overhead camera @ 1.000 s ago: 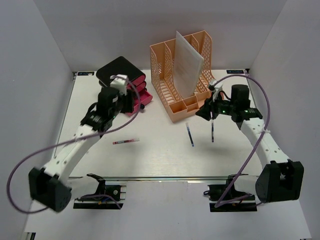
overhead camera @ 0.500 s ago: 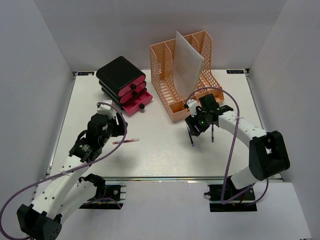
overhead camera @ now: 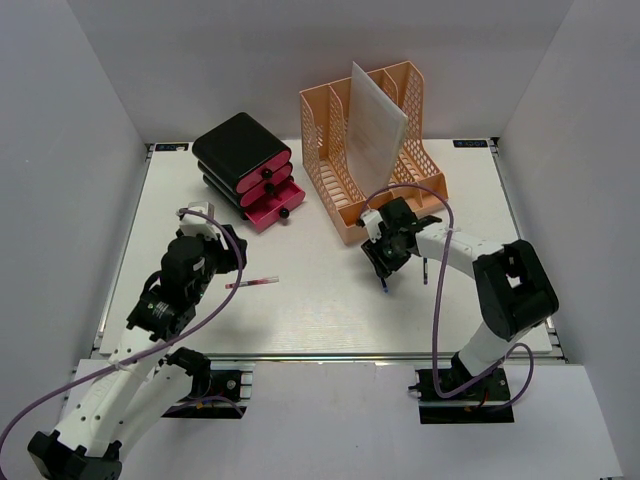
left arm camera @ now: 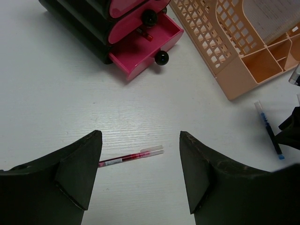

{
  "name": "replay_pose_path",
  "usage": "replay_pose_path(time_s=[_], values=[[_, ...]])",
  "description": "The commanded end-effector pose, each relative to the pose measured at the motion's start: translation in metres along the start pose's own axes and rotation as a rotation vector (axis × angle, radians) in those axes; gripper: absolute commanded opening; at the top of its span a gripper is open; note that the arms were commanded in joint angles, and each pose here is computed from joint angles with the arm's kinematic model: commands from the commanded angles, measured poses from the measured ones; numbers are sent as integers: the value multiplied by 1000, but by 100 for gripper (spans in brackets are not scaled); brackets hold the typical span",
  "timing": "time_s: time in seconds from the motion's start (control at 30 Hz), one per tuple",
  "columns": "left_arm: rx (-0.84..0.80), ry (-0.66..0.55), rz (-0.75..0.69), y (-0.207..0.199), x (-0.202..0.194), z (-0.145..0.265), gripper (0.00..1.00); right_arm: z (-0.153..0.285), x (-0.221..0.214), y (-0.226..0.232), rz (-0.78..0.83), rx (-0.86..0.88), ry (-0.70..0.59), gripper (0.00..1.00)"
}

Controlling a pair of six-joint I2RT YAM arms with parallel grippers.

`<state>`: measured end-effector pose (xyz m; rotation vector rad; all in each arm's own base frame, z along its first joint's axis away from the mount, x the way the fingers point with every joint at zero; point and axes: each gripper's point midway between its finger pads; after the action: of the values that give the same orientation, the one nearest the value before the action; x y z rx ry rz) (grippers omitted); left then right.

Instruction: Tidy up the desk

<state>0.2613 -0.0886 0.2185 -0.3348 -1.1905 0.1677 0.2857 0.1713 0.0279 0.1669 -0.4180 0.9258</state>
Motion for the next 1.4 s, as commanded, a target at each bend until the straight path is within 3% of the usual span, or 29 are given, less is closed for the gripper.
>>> replay_pose_path(time_s=[0.0,0.33,0.53,0.7,0.9,1.0,1.2,1.37], values=[[13,-16,12,3,2,1,77,-8,8,6,-25,6,-27,49],[19,-25,15,5,3,2,77,-26,-13,11,-30,-17,47,39],[13,-26,14,4,3,3,77,-17,-25,12,-13,-28,55,7],[6,-23,16,2,3,2,77,-3,-18,20,95,35,34,0],[13,-13,16,3,0,0,77,64,39,65,517,354,-84,0],[33,-28,18,7,3,1,77,75,59,73,695,392,-94,0],[63,-83,35,14,12,8,77,95,144,70,931,290,-152,0],[67,-103,42,15,16,10,77,82,221,39,1121,23,-195,0]])
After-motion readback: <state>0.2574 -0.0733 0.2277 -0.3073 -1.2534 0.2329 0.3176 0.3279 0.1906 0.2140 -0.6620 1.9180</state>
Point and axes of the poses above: each gripper's point midway between its finger pads, its own z axis back along the fingers, its own y axis along the line the jaws close on, x = y × z, and after that the axes turned 8 degrees about z, right-handed
